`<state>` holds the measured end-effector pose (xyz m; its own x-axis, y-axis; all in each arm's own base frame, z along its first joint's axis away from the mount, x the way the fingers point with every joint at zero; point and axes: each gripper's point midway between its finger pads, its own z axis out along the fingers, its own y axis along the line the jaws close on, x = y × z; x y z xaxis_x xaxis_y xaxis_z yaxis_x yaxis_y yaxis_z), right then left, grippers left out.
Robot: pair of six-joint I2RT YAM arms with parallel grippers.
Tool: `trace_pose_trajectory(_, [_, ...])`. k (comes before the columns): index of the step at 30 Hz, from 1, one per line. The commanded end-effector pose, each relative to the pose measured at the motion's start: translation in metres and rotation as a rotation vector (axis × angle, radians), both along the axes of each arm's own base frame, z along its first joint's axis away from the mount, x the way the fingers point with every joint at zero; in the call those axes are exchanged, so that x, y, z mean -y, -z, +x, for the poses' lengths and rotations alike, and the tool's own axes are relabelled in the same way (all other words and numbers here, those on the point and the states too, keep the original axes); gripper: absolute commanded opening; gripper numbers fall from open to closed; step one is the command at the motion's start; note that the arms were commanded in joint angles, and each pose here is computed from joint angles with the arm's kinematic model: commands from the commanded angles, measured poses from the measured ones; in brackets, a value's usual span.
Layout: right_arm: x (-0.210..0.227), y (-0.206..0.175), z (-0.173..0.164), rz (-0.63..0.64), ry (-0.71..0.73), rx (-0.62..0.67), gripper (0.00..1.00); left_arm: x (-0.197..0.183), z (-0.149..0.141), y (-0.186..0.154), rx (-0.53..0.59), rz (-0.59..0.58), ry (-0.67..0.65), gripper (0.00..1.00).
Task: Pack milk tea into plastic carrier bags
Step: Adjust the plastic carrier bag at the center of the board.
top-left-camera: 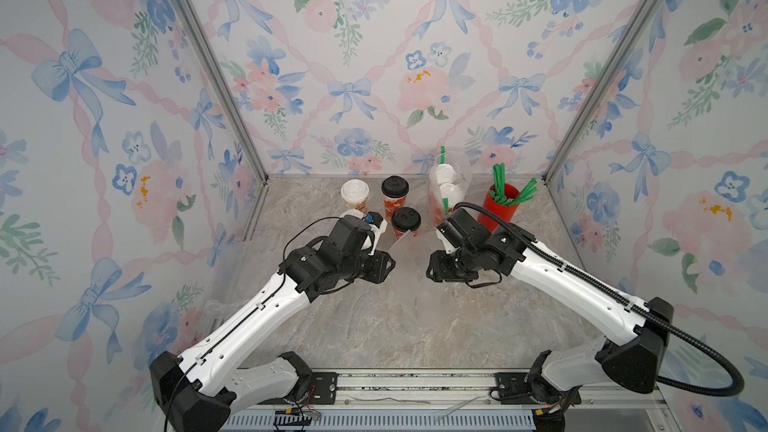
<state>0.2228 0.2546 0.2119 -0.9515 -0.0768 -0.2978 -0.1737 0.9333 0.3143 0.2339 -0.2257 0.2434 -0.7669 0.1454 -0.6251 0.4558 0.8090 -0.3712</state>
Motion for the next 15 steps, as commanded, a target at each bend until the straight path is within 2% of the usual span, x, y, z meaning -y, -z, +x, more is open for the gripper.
trace_pose_trajectory(1, [0.017,-0.02,0.0,-0.037,0.005,0.046,0.54,0.001,-0.001,-0.009,0.013,-0.018,0.017,0.35])
trace_pose_trajectory(7, [0.026,-0.048,0.017,-0.021,0.02,0.129,0.54,0.003,0.0,-0.005,0.0,-0.017,0.015,0.12])
trace_pose_trajectory(9, [0.027,-0.062,0.028,-0.017,0.006,0.201,0.53,0.002,-0.001,-0.006,0.0,-0.02,0.012,0.06])
trace_pose_trajectory(15, [0.01,-0.102,0.074,0.05,-0.03,0.429,0.53,-0.001,-0.004,0.001,-0.014,-0.015,0.011,0.0])
